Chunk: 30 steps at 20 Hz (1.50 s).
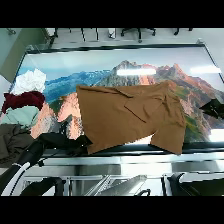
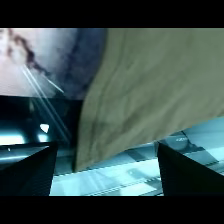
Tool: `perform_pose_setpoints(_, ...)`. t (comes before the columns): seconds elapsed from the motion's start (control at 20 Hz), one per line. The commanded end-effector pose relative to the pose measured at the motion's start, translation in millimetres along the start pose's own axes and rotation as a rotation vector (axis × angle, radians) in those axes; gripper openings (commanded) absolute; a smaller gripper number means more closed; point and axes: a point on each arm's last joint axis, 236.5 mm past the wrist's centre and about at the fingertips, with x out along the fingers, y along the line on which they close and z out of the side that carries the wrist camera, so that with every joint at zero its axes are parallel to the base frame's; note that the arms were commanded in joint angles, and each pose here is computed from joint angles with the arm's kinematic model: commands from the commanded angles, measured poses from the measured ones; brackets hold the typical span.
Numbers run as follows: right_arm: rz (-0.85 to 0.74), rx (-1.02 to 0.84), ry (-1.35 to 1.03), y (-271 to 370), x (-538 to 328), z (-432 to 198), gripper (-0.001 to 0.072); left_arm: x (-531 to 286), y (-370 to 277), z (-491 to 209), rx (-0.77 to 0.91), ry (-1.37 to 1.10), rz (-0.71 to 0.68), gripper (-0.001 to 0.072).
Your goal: Fold the shirts.
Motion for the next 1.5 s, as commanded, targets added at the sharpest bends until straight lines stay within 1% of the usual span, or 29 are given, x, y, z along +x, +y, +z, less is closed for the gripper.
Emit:
perform_pose_setpoints(0.0,0.000,0.000,0.014,-1,4,-2,0.0403,20,-10,-8,-0.009,-0.007,-0.027,0.0518)
perform_pose_setpoints(0.05,0.006,0.005,0.027,-2,7,-4,0.0406,27,-12,-13,-0.009,0.017,-0.020,0.0388)
perform_pose_setpoints(0.15,0.025,0.018,0.072,-3,16,-13,0.0507,35,-18,-13,0.015,0.058,0.001,0.0019)
perform_pose_setpoints(0.25,0.052,0.031,0.145,-3,28,-27,0.0503,33,-33,2,0.081,0.066,-0.013,0.0013)
perform_pose_setpoints(0.4,0.079,0.038,0.260,-4,45,-49,0.0501,16,-32,29,0.118,0.085,0.029,0.0013)
perform_pose_setpoints(0.55,0.101,0.025,0.334,1,61,-63,0.0501,-9,-21,66,0.110,0.032,0.057,0.0013)
perform_pose_setpoints(0.7,0.110,0.005,0.403,12,79,-77,0.0500,-29,-19,96,0.077,-0.045,0.041,0.0013)
perform_pose_setpoints(0.9,0.113,-0.025,0.471,24,104,-90,0.0499,-36,-21,112,0.093,-0.098,0.038,0.0013)
perform_pose_setpoints(0.95,0.119,-0.035,0.498,29,108,-95,0.0483,-36,-18,113,0.100,-0.103,0.050,0.0013)
perform_pose_setpoints(1.0,0.130,-0.047,0.532,36,109,-102,0.0377,-36,-18,115,0.101,-0.110,0.052,0.0013)
perform_pose_setpoints(1.05,0.144,-0.065,0.569,44,109,-109,0.0340,-36,-18,117,0.101,-0.118,0.051,0.0012)
perform_pose_setpoints(1.1,0.155,-0.078,0.599,51,108,-115,0.0266,-36,-19,119,0.101,-0.127,0.050,0.0012)
perform_pose_setpoints(1.15,0.174,-0.086,0.621,60,108,-120,0.0029,-37,-20,121,0.100,-0.136,0.047,0.0013)
perform_pose_setpoints(1.2,0.222,-0.092,0.621,78,108,-120,0.0023,-38,-23,124,0.100,-0.145,0.039,0.0013)
perform_pose_setpoints(1.25,0.327,-0.122,0.578,109,105,-112,0.0023,-46,-32,129,0.116,-0.160,0.028,0.0012)
perform_pose_setpoints(1.3,0.457,-0.139,0.481,148,94,-93,0.0022,-61,-48,135,0.149,-0.190,0.007,0.0012)
perform_pose_setpoints(1.4,0.733,-0.221,0.176,243,25,-29,0.0022,-133,-110,157,0.272,-0.378,-0.081,0.0012)
perform_pose_setpoints(1.45,0.822,-0.295,0.016,287,-28,-4,0.0023,-191,-153,161,0.358,-0.520,-0.145,0.0012)
